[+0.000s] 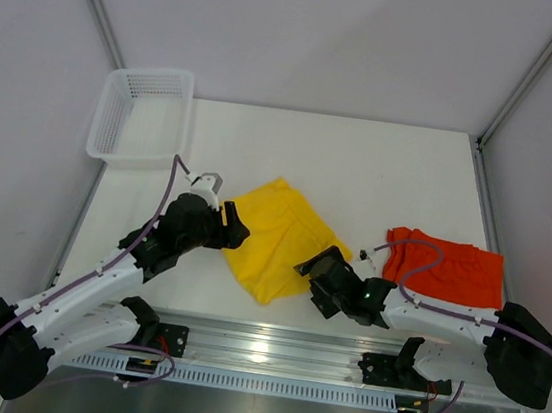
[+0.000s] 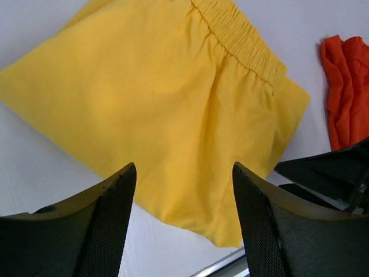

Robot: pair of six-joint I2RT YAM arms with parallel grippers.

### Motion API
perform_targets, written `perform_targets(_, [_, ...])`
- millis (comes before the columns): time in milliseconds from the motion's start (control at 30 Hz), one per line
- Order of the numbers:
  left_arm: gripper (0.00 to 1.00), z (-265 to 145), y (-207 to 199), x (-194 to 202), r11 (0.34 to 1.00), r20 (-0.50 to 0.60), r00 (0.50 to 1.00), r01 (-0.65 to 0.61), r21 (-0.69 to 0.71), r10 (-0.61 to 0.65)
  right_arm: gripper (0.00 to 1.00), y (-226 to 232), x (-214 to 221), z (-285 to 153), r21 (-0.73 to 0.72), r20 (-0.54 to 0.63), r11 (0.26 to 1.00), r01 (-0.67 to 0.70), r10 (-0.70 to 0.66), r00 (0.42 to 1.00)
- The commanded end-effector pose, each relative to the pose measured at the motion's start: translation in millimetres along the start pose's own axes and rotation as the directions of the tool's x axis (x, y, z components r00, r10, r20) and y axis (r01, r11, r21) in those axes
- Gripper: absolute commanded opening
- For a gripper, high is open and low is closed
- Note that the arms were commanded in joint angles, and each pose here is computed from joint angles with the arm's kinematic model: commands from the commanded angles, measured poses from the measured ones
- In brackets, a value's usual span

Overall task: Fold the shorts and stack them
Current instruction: Neatly place the folded shorts to the corner

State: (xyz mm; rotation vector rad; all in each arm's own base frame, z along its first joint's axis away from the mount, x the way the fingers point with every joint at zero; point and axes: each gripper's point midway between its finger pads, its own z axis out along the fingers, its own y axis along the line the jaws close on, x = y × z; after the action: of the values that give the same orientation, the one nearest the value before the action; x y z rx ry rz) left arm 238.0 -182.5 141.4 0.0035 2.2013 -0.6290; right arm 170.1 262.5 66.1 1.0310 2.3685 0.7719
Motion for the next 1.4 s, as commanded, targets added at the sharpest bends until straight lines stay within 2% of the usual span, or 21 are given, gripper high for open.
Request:
perform_targets(0, [0.70, -10, -4, -14, 1.000, 0.042, 0.999, 0.018, 0.008, -0.018, 0.99, 31, 1, 6, -0.095, 0.008, 0.979, -0.178, 0.180, 0.984])
perform_targets(167, [0.70, -15, 0, -13, 1.000, 0.048, 0.999, 0.012, -0.006, -0.012, 0.99, 39, 3, 18, -0.137, 0.005, 0.964, -0.228, 0.231, 0.973])
perform_targets(400, [0.71, -21, 3, -17, 1.000, 0.063, 0.998, 0.003, -0.030, -0.001, 0.96, 19, 10, 38, -0.058, 0.014, 0.969, -0.241, 0.242, 0.970])
perform_targets(433, [0.70, -21, 4, -19, 0.999, 0.069, 0.998, 0.002, -0.034, 0.000, 0.90, 15, 12, 41, -0.048, 0.016, 0.970, -0.237, 0.238, 0.971])
perform_targets(500, [0.71, -22, 2, -21, 1.000, 0.073, 0.997, 0.002, -0.029, 0.000, 0.73, 5, 13, 44, -0.031, 0.013, 0.971, -0.239, 0.240, 0.971])
perform_targets(567, [0.71, -23, 1, -23, 1.000, 0.080, 0.997, 0.004, -0.025, -0.002, 0.45, 2, 14, 46, -0.038, 0.001, 0.970, -0.239, 0.239, 0.971])
perform_targets(600, [0.71, -22, 1, -23, 1.000, 0.080, 0.997, 0.004, -0.023, -0.003, 0.24, -5, 13, 46, -0.033, -0.002, 0.975, -0.221, 0.221, 0.975])
perform_targets(633, [0.71, -22, 0, -23, 1.000, 0.077, 0.997, 0.004, -0.023, -0.002, 0.17, -6, 8, 44, -0.034, 0.004, 0.976, -0.214, 0.214, 0.977])
perform_targets(667, [0.71, -21, 1, -22, 1.000, 0.074, 0.997, 0.004, -0.023, -0.002, 0.00, -7, 5, 43, -0.031, 0.010, 0.980, -0.196, 0.196, 0.981])
perform_targets(833, [0.72, -16, 5, -20, 0.999, 0.073, 0.997, 0.001, -0.040, 0.002, 0.00, -45, -45, 33, 0.145, 0.070, 0.985, 0.090, -0.101, 0.992])
perform_targets(900, [0.72, -12, 7, -18, 0.999, 0.073, 0.997, 0.002, -0.045, 0.001, 0.00, -45, -60, 26, 0.139, 0.037, 0.976, 0.166, -0.173, 0.984])
perform_targets(933, [0.72, -9, 7, -17, 0.999, 0.067, 0.998, 0.004, -0.047, -0.001, 0.00, -49, -83, 27, 0.154, 0.045, 0.958, 0.243, -0.252, 0.967])
perform_targets(1000, [0.72, -4, 8, -17, 0.999, 0.067, 0.998, 0.018, -0.039, -0.015, 0.00, -46, -93, 26, 0.132, -0.011, 0.937, 0.323, -0.324, 0.946])
perform_targets(1033, [0.72, 0, 9, -13, 0.999, 0.057, 0.998, 0.022, -0.037, -0.020, 0.00, -38, -103, 25, 0.114, -0.019, 0.899, 0.423, -0.424, 0.906])
perform_targets(1067, [0.72, 5, 10, -13, 0.999, 0.052, 0.998, 0.028, -0.037, -0.026, 0.00, -37, -114, 25, 0.118, -0.032, 0.887, 0.447, -0.446, 0.894])
perform_targets(1133, [0.72, 12, 10, -11, 0.999, 0.038, 0.999, 0.038, -0.032, -0.037, 0.04, -37, -122, 32, 0.143, -0.073, 0.842, 0.520, -0.515, 0.854])
perform_targets(1200, [0.73, 23, 11, -8, 0.999, 0.021, 0.999, 0.041, -0.035, -0.040, 0.09, -30, -132, 42, 0.170, -0.131, 0.766, 0.620, -0.606, 0.784])
perform_targets(1233, [0.73, 26, 10, -9, 0.999, 0.020, 0.999, 0.043, -0.034, -0.042, 0.22, -28, -138, 44, 0.197, -0.142, 0.739, 0.644, -0.628, 0.765])
perform_targets(1267, [0.80, 31, 9, -13, 0.999, 0.034, 0.998, 0.047, -0.027, -0.046, 0.41, -18, -148, 45, 0.225, -0.133, 0.707, 0.671, -0.660, 0.740])
perform_targets(1333, [0.92, 36, 8, -16, 0.998, 0.046, 0.997, 0.060, -0.011, -0.059, 0.61, -19, -154, 52, 0.244, -0.138, 0.699, 0.672, -0.661, 0.738])
perform_targets(1367, [0.99, 39, 4, -23, 0.998, 0.067, 0.996, 0.060, 0.016, -0.061, 0.65, -9, -151, 55, 0.188, -0.127, 0.720, 0.668, -0.657, 0.743])
